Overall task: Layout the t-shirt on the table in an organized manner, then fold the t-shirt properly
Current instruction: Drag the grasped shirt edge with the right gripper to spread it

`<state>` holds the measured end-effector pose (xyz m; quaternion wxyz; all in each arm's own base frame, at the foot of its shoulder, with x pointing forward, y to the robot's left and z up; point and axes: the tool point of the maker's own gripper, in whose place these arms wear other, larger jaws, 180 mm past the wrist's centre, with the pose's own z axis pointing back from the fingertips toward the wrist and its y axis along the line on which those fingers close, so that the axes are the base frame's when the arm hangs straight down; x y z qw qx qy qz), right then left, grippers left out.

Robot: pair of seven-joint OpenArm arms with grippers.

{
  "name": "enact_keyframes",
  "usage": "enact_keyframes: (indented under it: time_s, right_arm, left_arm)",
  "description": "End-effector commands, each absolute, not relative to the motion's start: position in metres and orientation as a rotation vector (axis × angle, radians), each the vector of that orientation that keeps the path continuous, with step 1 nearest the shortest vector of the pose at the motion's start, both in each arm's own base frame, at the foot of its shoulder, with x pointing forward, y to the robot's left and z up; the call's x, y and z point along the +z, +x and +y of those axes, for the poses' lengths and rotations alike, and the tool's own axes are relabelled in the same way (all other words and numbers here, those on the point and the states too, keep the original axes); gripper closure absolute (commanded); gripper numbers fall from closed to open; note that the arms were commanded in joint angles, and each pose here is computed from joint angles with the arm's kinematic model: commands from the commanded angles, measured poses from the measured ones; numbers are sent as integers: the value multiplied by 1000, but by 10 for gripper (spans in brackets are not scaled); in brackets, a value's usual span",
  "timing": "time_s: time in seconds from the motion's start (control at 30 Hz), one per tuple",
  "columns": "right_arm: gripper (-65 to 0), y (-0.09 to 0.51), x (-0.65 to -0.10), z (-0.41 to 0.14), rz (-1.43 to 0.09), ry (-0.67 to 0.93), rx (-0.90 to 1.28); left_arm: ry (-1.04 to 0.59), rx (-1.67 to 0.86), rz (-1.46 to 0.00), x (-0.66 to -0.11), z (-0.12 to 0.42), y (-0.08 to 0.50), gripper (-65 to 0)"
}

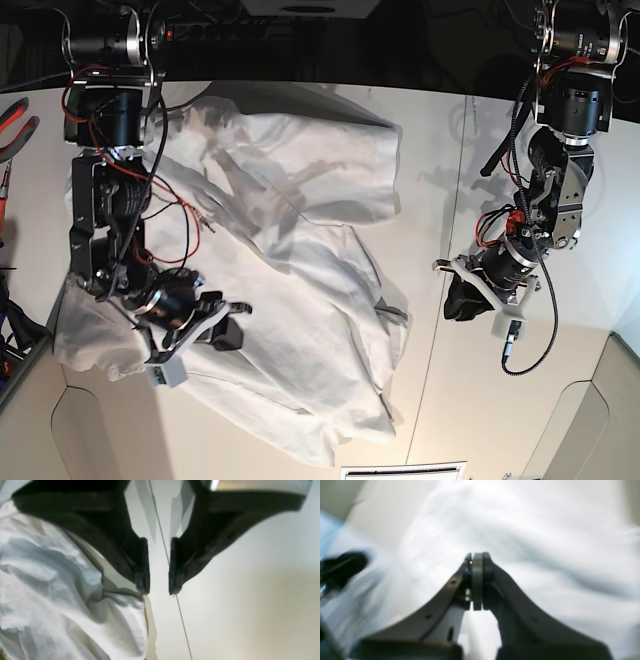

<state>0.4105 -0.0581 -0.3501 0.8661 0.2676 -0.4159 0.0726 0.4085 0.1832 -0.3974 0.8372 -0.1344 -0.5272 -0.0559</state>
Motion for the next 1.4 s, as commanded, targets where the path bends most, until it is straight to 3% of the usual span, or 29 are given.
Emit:
enact_keyframes:
  time_s: [0.0,0.13,0.43,0.67,0.8,1.17,1.23,1.37]
  right_arm:
    - [0,412,-336,-47,-913,613,169]
    - [0,373,-372,-18,-802,637,240]
    - [0,310,-449,-39,-582,369,430]
    - [0,303,-463,-79,-533,252,427]
    - [0,304,-463,-85,-531,239,430]
    - [0,303,-461,-80,-536,274,412]
    - [0,303,-461,-80,-536,274,412]
    - [0,303,-461,-80,-535,273,412]
  left_arm:
    - [-287,-118,-1189,-374,187,424,-168]
    - [-271,-140,-1206,-364,187,434,-168]
    - [-305,-116,-1186,-362,170,453,-168]
    - [-396,-2,-1085,-412,142,451,-179]
    - [-442,-16,-1051,-419,118,452,-303]
    - [-271,-135,-1077,-423,103,461,-300]
    - [-276,-134,-1075,-424,100,460,-262]
    - [-292,-132,-1096,-416,100,463,0]
